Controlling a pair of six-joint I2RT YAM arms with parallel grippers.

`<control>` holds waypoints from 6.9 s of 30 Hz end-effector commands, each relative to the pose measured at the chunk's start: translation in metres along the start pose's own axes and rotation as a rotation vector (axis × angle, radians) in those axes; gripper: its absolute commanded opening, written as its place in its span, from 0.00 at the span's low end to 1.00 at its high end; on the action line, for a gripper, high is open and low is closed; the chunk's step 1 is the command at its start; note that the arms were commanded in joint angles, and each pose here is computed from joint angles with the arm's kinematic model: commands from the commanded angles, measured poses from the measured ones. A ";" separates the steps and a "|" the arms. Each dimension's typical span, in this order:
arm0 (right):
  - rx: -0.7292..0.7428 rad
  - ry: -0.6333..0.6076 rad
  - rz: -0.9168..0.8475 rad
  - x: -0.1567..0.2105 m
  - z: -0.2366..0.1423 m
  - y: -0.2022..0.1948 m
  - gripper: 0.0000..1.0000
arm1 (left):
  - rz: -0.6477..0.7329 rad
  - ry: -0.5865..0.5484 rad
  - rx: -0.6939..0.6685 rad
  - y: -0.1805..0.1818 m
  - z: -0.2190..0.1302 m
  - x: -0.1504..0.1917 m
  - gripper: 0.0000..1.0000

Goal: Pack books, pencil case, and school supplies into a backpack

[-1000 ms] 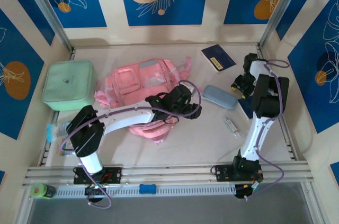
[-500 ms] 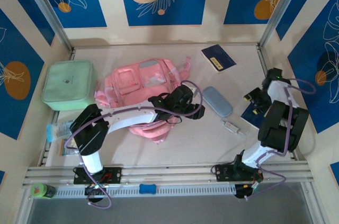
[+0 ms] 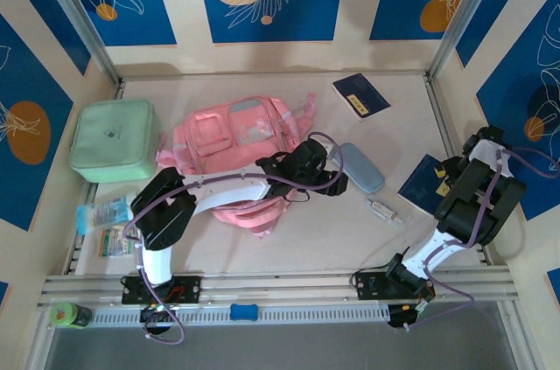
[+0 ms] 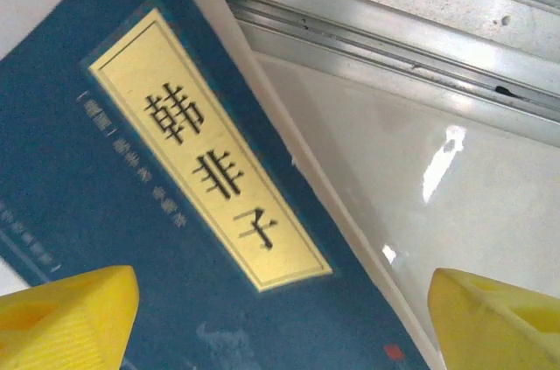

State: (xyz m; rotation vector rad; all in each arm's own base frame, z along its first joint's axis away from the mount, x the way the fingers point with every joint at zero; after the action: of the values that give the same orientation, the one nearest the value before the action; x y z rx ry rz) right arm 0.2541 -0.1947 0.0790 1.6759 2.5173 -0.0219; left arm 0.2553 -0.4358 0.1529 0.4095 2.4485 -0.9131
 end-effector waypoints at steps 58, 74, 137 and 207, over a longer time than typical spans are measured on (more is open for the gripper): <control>-0.456 0.343 -0.424 0.126 0.008 0.137 0.55 | -0.222 0.075 -0.095 0.024 0.140 -0.051 0.51; -0.605 0.384 -0.475 0.143 -0.011 0.144 0.36 | -0.231 0.129 -0.188 0.047 0.150 -0.035 0.31; -0.676 0.285 -0.473 0.126 -0.047 0.153 0.00 | -0.204 0.043 -0.107 0.014 0.110 -0.079 0.36; -1.380 0.647 -1.044 0.313 -0.220 0.190 0.88 | -0.470 -0.431 0.630 0.027 -0.170 -0.135 0.00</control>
State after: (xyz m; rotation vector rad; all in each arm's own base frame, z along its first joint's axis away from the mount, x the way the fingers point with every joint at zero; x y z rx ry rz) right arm 0.2950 0.1752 0.2631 -0.1446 2.3032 1.6620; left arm 0.3229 -0.3099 0.2951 -0.2310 1.9462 -1.7037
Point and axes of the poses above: each hand's point on the last joint's axis, 136 mm out from that joint toward the fingers, its own z axis out along the fingers, its own y axis along the line the jaws close on, x = y × z, the point moved 3 cm from there along -z, back along the fingers, and after that the axes turned 6 degrees about -z, right-handed, at the moved point
